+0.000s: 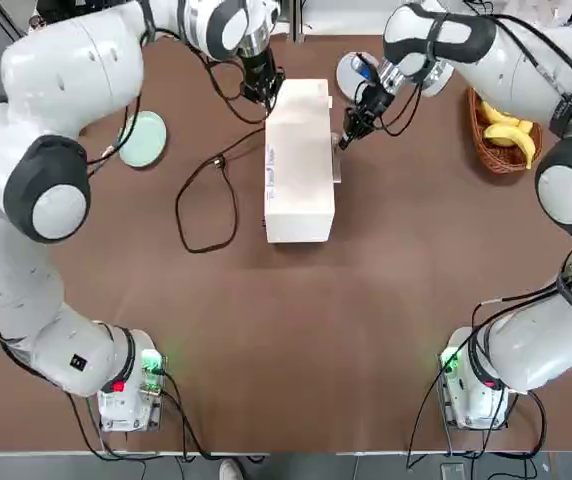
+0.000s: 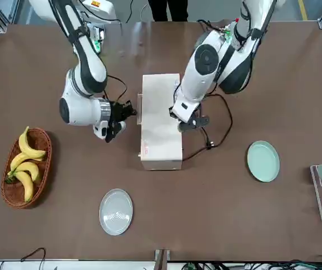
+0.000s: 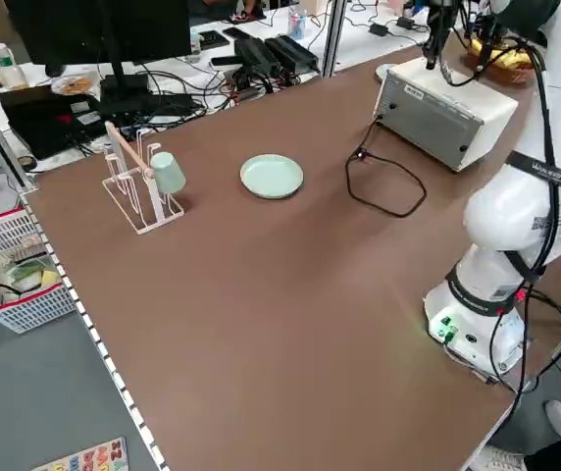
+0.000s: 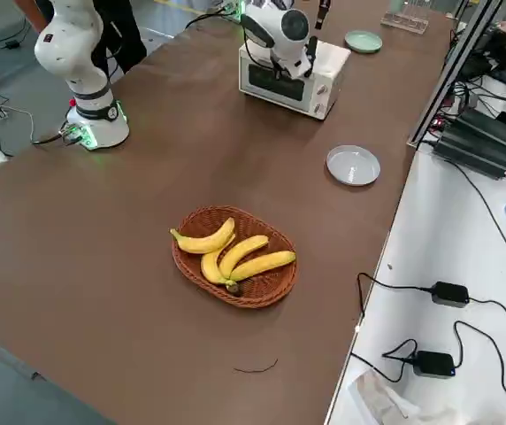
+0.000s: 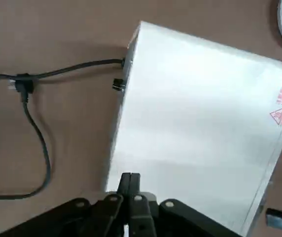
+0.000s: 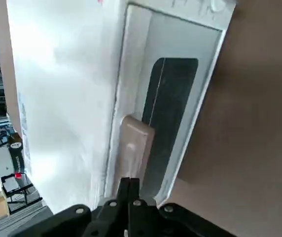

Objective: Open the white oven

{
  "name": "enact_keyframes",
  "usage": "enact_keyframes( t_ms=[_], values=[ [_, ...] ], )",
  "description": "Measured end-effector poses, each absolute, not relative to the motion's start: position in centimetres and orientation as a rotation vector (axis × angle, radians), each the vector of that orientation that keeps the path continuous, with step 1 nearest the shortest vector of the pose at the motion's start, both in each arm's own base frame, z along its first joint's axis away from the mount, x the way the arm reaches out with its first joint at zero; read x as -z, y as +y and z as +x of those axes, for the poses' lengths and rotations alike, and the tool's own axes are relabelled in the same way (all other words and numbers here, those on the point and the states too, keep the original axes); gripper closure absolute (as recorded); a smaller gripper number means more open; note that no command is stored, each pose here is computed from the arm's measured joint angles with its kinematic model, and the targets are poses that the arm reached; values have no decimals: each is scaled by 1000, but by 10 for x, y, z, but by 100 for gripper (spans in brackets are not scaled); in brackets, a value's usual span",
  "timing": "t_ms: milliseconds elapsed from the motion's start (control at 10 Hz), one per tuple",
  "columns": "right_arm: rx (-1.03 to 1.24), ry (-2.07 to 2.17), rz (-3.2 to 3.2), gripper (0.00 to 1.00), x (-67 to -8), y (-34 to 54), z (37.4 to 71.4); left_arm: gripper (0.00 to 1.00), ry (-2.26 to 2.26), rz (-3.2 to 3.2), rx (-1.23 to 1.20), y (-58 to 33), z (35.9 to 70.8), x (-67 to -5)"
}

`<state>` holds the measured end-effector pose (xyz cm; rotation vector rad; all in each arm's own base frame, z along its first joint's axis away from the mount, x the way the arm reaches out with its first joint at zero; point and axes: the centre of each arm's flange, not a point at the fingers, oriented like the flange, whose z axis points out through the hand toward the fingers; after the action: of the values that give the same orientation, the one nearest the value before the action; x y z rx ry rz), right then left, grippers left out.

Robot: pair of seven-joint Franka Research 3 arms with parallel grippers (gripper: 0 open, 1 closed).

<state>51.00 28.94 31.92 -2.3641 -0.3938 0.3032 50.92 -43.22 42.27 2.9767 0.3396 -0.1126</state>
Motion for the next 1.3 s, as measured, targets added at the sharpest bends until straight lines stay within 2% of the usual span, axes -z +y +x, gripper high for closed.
enact_keyframes(
  t_ms=[500,1300],
  values=[
    [-274,-382,-2359,96,-317,295,507,99,331,3040,142,-449,500,-383],
    [-262,-369,-2355,96,-315,294,505,99,361,3051,126,-451,499,-382]
  ],
)
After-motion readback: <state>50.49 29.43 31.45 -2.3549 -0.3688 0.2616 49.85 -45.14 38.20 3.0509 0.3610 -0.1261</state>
